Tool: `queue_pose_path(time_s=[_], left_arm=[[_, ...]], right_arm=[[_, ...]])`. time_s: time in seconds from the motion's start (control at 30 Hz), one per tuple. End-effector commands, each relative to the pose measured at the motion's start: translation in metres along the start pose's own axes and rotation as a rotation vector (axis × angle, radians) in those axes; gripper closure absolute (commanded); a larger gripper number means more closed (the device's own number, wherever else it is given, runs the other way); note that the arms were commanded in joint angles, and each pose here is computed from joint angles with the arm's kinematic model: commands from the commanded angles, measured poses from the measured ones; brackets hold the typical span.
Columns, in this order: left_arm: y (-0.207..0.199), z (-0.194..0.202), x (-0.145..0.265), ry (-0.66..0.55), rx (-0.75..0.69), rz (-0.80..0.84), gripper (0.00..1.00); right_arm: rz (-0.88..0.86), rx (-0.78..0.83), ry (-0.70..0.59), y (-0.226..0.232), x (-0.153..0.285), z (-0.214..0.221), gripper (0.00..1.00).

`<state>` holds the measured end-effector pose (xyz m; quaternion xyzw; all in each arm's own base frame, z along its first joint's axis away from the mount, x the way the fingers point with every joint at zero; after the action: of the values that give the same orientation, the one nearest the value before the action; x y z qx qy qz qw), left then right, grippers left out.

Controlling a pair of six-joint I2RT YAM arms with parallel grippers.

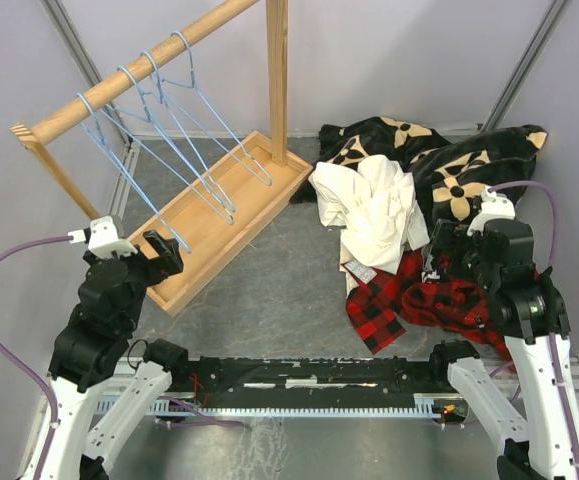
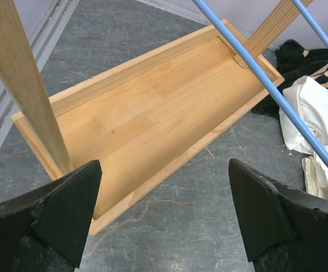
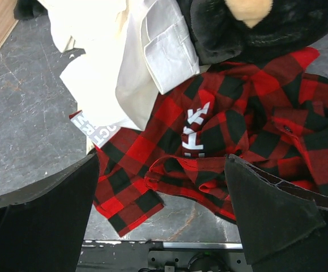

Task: Place the shirt on the hanger
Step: Adjust the shirt at the center of the board.

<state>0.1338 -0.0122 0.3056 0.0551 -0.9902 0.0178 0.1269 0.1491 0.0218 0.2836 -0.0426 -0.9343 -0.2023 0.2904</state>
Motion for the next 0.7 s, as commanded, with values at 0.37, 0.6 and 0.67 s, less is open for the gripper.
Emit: queue_pose_path(time_s=[0.37, 0.6, 0.67], left_arm=[[-0.001, 0.005, -0.004, -0.006, 0.108, -0.034, 0.02], [-0.004, 0.008, -0.008, 0.007, 0.116, -0.035, 0.04], [-0.005, 0.009, -0.010, 0.012, 0.114, -0.031, 0.04]], right_arm=[[-0.018, 0.036, 0.195, 0.024, -0.023, -0.021, 0.04], [0.029, 0.032, 0.182, 0.036, -0.058, -0.033, 0.08], [0.009, 0.034, 0.196, 0.046, -0.073, -0.030, 0.07]])
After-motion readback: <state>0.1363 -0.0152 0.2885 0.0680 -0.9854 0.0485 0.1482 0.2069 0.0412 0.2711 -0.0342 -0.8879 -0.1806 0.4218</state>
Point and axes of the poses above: each gripper's point midway between its finger pads, its own x axis back along the fingers, its own y axis along the line the jaws close on, z = x × y, the point moved 6 cm from there along x, back along the fingers, and after that the axes turned 14 degrees about -x, right-handed, at the moved point
